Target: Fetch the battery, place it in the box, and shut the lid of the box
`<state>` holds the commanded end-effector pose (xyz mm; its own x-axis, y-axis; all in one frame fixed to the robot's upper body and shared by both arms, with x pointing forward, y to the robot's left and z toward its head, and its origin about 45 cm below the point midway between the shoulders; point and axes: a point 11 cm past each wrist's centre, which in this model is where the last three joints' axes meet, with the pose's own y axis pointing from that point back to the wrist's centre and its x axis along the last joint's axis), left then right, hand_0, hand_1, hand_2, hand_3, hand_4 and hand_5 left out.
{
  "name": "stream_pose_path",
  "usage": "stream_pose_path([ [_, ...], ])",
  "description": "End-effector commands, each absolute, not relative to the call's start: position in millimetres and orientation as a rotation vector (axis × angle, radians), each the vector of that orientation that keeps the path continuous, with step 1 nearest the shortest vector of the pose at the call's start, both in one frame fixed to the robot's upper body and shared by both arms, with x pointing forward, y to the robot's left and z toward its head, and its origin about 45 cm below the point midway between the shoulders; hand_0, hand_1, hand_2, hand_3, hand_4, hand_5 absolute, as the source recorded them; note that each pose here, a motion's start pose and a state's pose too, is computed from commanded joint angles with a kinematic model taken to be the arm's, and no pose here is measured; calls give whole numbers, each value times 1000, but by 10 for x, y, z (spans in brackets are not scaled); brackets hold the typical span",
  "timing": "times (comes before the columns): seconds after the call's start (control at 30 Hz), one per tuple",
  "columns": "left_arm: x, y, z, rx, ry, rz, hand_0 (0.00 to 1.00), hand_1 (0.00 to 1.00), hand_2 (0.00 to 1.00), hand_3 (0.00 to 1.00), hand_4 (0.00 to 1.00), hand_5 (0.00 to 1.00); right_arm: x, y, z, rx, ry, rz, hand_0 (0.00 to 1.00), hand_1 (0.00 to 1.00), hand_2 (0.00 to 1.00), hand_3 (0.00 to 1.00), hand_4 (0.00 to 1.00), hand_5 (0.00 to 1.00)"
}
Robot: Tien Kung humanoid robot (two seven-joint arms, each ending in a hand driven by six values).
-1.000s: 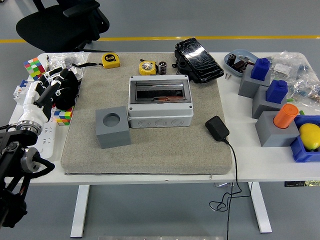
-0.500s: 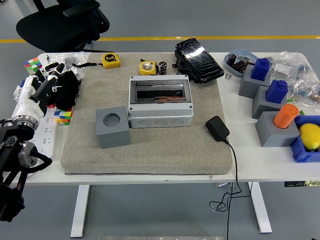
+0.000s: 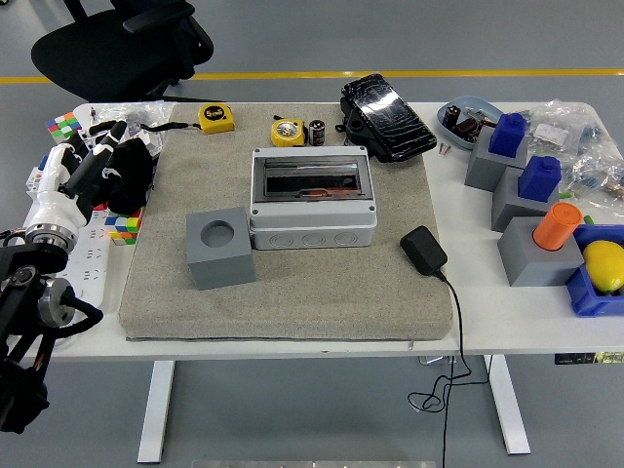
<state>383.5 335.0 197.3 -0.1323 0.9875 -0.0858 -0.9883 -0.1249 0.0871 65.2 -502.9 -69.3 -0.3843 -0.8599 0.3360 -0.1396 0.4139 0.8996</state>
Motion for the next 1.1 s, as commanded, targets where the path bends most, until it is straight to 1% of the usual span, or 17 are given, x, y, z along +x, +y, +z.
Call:
stream_pose_path([
  [0.1,3836,3331,1967,-6,138,1689,544,694,714,652,939,438,646,-5037,-689,862,-1797,-1035,567,627,654,550,932,498],
  [0.13,3835,3326,1964,-6,139,1689,741,724,728,660,945,438,644,-5039,-689,861,-1798,-1036,568,627,654,550,932,497],
  [0.3,3823,3301,1939,4,143,1678,741,724,728,660,945,438,623,-5036,-694,856,-1801,-1041,568,627,654,550,932,497],
  [0.33,3820,3301,1933,6,145,1678,719,721,729,667,944,437,619,-5034,-696,856,-1803,-1043,567,627,654,549,932,497],
  [0.5,3790,3309,1892,11,169,1680,719,721,729,667,944,437,564,-5020,-712,847,-1803,-1054,567,627,654,549,932,497],
  [0.53,3783,3307,1882,8,180,1679,688,707,727,675,955,452,550,-5015,-717,845,-1802,-1057,567,627,654,550,932,497],
  [1.1,3774,3345,1916,-2,167,1690,675,701,725,670,961,451,550,-4983,-733,845,-1814,-1072,567,627,654,550,933,498],
])
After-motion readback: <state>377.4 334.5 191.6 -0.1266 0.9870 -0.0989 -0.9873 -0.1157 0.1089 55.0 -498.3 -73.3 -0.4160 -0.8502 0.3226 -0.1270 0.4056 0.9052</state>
